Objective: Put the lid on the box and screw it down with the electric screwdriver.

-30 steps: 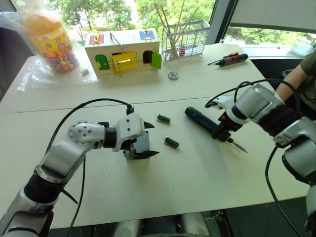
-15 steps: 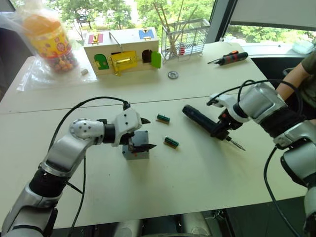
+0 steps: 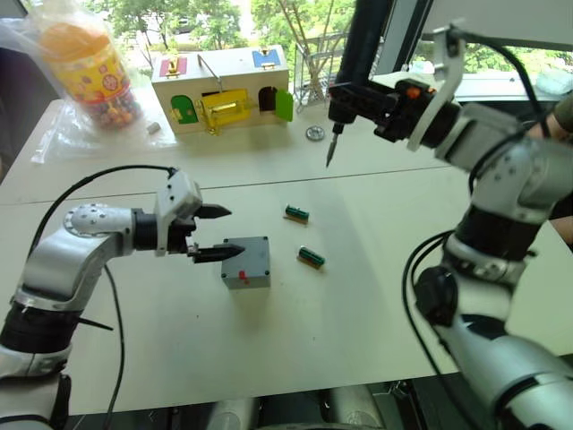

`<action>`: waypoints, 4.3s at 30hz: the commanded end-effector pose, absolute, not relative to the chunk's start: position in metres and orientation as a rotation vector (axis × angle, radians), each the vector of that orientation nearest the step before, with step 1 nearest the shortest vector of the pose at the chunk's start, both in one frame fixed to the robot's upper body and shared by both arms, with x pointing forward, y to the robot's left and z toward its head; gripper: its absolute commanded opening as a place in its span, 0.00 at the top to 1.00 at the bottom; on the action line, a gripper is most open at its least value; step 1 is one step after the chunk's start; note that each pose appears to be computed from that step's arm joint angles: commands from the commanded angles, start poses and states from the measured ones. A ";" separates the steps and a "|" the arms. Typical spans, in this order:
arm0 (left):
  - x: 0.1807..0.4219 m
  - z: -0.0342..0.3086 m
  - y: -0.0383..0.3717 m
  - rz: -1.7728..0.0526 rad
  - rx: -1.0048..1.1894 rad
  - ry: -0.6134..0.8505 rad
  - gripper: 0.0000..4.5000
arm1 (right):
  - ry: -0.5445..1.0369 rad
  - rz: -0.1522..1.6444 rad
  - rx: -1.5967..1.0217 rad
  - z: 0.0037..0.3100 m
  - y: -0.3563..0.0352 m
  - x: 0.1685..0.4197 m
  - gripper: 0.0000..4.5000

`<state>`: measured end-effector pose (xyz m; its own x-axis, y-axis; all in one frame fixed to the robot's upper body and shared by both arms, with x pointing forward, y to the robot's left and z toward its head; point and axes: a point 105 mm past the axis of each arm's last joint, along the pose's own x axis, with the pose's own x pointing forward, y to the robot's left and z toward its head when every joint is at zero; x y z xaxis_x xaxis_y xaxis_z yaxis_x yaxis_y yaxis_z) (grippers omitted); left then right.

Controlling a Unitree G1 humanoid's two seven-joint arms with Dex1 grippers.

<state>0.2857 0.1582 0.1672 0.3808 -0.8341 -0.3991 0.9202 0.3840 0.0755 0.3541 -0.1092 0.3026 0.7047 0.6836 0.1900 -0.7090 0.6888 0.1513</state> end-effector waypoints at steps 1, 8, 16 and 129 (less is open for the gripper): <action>0.274 0.180 0.149 -1.171 0.323 0.283 0.00 | -0.320 0.808 0.236 0.318 -0.095 0.330 0.60; 0.274 0.167 0.146 -1.120 0.366 0.307 0.00 | -0.390 0.937 0.232 0.286 -0.044 0.298 0.60; 0.273 0.153 0.146 -1.108 0.382 0.317 0.41 | -0.365 1.033 0.201 0.255 -0.011 0.283 0.60; 0.268 0.092 0.146 -1.093 0.369 0.427 0.51 | 0.097 0.915 0.045 0.114 0.003 0.311 0.60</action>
<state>0.2720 0.1417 0.1121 0.4163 -0.7943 -0.4424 0.9055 0.4061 0.1229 0.3099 0.0040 0.1613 0.5928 0.7974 0.1124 -0.8034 0.5953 0.0134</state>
